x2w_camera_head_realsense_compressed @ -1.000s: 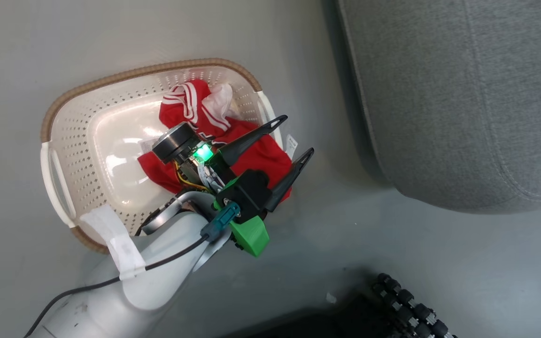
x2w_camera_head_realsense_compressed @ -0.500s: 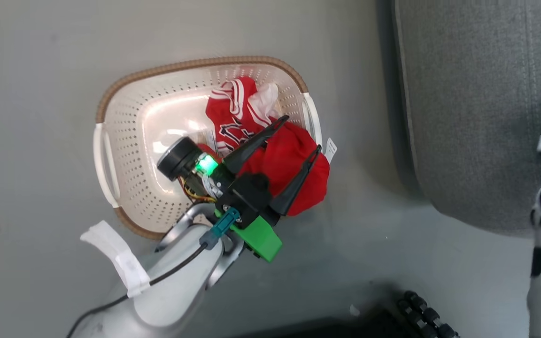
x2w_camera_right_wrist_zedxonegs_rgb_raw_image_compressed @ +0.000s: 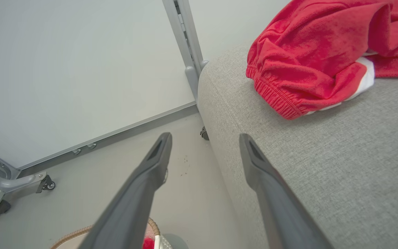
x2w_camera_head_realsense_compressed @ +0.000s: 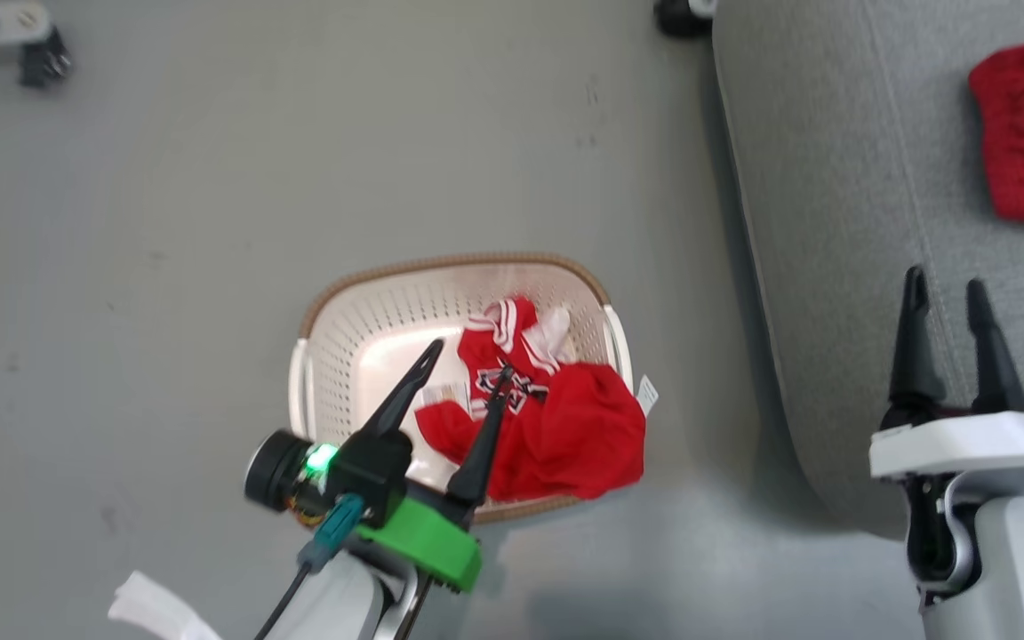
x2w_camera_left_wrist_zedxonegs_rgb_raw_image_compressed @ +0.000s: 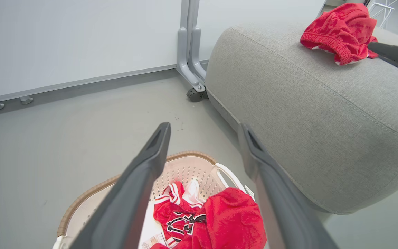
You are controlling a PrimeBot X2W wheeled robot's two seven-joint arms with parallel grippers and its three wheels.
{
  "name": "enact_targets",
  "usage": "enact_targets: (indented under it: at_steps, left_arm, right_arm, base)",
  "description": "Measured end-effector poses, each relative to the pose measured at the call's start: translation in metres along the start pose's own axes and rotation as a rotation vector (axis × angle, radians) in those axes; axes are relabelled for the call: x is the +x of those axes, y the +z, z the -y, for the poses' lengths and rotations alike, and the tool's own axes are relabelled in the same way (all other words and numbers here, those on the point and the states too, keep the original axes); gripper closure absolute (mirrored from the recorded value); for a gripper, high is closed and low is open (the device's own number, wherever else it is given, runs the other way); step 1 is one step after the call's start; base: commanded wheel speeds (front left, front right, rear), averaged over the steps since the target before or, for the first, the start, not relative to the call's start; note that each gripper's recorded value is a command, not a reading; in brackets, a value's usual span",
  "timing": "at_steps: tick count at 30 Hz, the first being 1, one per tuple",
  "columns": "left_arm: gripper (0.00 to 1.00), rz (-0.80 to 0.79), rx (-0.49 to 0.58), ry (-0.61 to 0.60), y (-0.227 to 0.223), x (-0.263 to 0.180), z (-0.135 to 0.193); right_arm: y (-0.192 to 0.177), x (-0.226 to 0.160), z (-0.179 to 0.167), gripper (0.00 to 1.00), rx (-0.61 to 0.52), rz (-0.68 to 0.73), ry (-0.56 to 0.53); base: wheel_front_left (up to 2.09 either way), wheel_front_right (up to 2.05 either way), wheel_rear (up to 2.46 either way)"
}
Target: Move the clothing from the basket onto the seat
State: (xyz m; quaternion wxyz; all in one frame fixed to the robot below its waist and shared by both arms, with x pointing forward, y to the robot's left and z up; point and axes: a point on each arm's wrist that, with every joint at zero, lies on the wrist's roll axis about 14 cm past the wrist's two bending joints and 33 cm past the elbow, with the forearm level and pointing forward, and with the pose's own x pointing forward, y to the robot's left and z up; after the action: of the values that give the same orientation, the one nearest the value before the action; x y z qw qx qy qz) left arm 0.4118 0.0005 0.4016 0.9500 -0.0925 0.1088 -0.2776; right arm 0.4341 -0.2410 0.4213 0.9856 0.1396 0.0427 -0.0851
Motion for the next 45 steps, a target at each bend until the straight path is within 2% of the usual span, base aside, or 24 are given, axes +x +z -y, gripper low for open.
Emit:
enact_targets:
  at_steps: [8, 14, 18, 24, 29, 37, 45]
  left_arm:
    - [0.0, 0.075, 0.046, 0.226, 0.03, -0.07, -0.031]
    - [0.0, 0.181, 0.076, 0.379, 0.06, -0.123, -0.053]
    - [0.0, 0.232, 0.099, 0.463, 0.07, -0.16, -0.062]
    - [0.0, 0.31, 0.118, 0.538, 0.083, -0.203, -0.062]
    - [0.0, 0.337, 0.126, 0.553, 0.084, -0.225, -0.056]
    - [0.0, 0.336, 0.174, 0.505, 0.086, -0.223, -0.045]
    - [0.0, 0.314, 0.172, 0.489, 0.08, -0.219, -0.043]
  right_arm:
    - [0.016, -0.048, -0.055, 0.0, 0.011, 0.019, 0.174]
    - [0.028, -0.088, -0.108, 0.0, -0.055, 0.055, 0.361]
    - [0.03, -0.115, -0.128, 0.0, -0.097, 0.071, 0.449]
    - [0.046, -0.142, -0.123, 0.0, -0.128, 0.133, 0.449]
    - [0.045, -0.161, -0.109, 0.0, -0.133, 0.139, 0.418]
    - [0.039, -0.171, -0.11, 0.0, -0.132, 0.125, 0.423]
    - [0.035, -0.171, -0.111, 0.0, -0.13, 0.113, 0.425]
  base:
    - [0.0, 0.0, 0.0]
    - [0.0, 0.0, 0.0]
    - [0.0, 0.0, 0.0]
    - [0.0, 0.0, 0.0]
    - [0.0, 0.0, 0.0]
    - [0.0, 0.0, 0.0]
    - [0.0, 0.0, 0.0]
